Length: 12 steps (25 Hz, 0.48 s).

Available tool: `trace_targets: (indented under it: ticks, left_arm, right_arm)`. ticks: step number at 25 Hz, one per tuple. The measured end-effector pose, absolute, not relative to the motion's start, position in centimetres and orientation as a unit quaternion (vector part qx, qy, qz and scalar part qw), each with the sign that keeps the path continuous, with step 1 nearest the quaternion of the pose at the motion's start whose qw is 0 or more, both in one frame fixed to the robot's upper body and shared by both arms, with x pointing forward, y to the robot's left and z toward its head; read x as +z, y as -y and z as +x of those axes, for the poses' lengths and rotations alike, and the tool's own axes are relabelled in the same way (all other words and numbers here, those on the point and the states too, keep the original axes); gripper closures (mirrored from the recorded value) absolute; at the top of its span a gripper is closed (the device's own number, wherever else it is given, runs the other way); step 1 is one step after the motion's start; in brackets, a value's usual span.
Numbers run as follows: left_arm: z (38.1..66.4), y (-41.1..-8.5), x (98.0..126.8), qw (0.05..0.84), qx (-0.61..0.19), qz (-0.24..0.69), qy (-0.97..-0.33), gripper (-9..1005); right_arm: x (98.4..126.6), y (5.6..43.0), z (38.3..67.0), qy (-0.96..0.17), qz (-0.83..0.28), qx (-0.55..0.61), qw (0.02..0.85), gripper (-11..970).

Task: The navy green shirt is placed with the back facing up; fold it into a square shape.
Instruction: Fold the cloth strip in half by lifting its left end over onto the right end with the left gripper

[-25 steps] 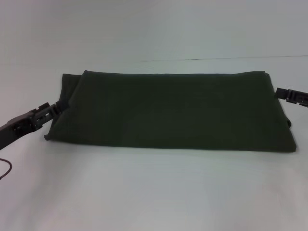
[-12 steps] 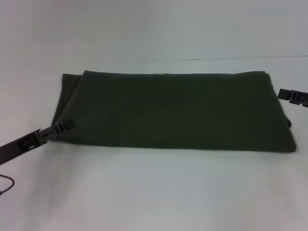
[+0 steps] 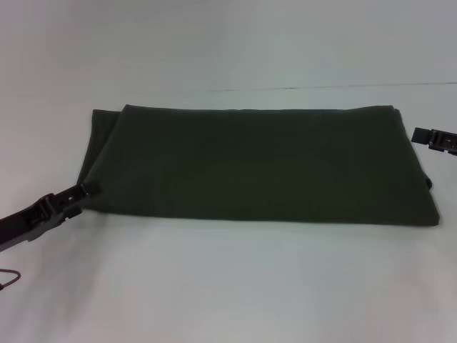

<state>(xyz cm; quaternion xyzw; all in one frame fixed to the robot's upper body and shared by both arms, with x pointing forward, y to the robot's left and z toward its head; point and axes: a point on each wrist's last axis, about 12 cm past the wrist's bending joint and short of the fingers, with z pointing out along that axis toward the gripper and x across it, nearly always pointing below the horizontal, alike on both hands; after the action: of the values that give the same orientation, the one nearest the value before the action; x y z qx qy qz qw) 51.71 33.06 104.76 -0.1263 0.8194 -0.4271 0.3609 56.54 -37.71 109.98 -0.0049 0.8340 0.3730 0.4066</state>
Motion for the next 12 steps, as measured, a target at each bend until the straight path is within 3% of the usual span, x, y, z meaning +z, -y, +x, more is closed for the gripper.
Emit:
trace_targets:
  ticks: [12]
  left_arm:
    - [52.49, -32.73, 104.05, 0.346, -0.419, -0.160, -0.824, 121]
  right_arm:
    - [110.04, 37.77, 56.71, -0.834, -0.002, 0.370, 0.410, 231]
